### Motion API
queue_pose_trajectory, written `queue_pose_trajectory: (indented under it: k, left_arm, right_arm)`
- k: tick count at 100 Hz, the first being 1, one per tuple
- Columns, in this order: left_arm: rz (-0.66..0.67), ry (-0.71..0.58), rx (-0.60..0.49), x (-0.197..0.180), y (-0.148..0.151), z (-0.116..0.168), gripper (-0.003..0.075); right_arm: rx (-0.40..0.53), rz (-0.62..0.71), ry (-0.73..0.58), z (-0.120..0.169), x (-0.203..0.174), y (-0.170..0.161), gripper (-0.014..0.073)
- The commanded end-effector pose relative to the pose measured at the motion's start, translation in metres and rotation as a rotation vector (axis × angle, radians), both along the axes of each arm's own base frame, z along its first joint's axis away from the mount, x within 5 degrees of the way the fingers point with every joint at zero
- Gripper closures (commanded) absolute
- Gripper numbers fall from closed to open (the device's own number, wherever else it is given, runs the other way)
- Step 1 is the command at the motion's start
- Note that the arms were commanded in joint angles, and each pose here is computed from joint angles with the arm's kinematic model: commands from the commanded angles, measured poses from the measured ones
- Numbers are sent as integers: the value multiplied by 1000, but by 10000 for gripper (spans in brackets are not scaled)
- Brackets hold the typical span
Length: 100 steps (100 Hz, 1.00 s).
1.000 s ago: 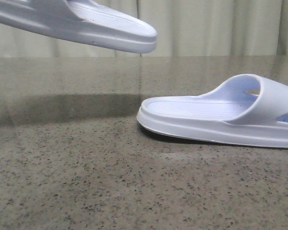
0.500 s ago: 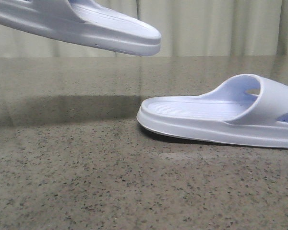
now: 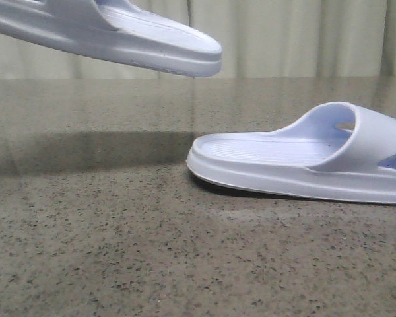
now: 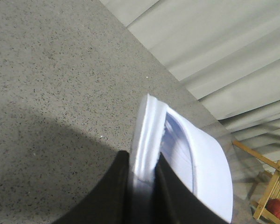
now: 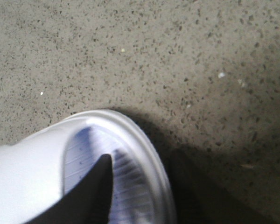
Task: Insert blue slippers together front up
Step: 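Grasp the other slipper's heel rim with the right gripper and lift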
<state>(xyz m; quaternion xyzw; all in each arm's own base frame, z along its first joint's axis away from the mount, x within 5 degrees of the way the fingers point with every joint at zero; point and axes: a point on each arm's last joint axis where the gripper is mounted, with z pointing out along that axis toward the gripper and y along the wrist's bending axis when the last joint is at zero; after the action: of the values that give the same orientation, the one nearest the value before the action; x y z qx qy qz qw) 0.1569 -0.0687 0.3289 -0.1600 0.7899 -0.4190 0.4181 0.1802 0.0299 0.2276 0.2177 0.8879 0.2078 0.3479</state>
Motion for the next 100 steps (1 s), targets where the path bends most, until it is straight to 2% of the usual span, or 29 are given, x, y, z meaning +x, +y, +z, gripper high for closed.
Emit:
queue_pose_trajectory:
  k: [1, 16, 25, 37, 76, 100]
  left_arm:
    - [25, -46, -54, 0, 1, 14, 704]
    - [25, -44, -61, 0, 1, 15, 704]
    - [24, -43, -62, 0, 1, 15, 704]
    - [24, -42, -64, 0, 1, 15, 704]
    - [49, -56, -71, 1, 2, 16, 704]
    - [49, -56, -71, 1, 2, 16, 704]
  right_arm:
    - [8, -6, -8, 4, 3, 0, 463]
    - [4, -16, -27, 5, 4, -1, 635]
    - [-1, -31, -56, 7, 6, -2, 704]
    - [-6, -67, -119, 11, 10, -5, 702]
    - [-25, -255, -436, 37, 24, -21, 702]
    - [4, -268, -623, 73, 9, -21, 702]
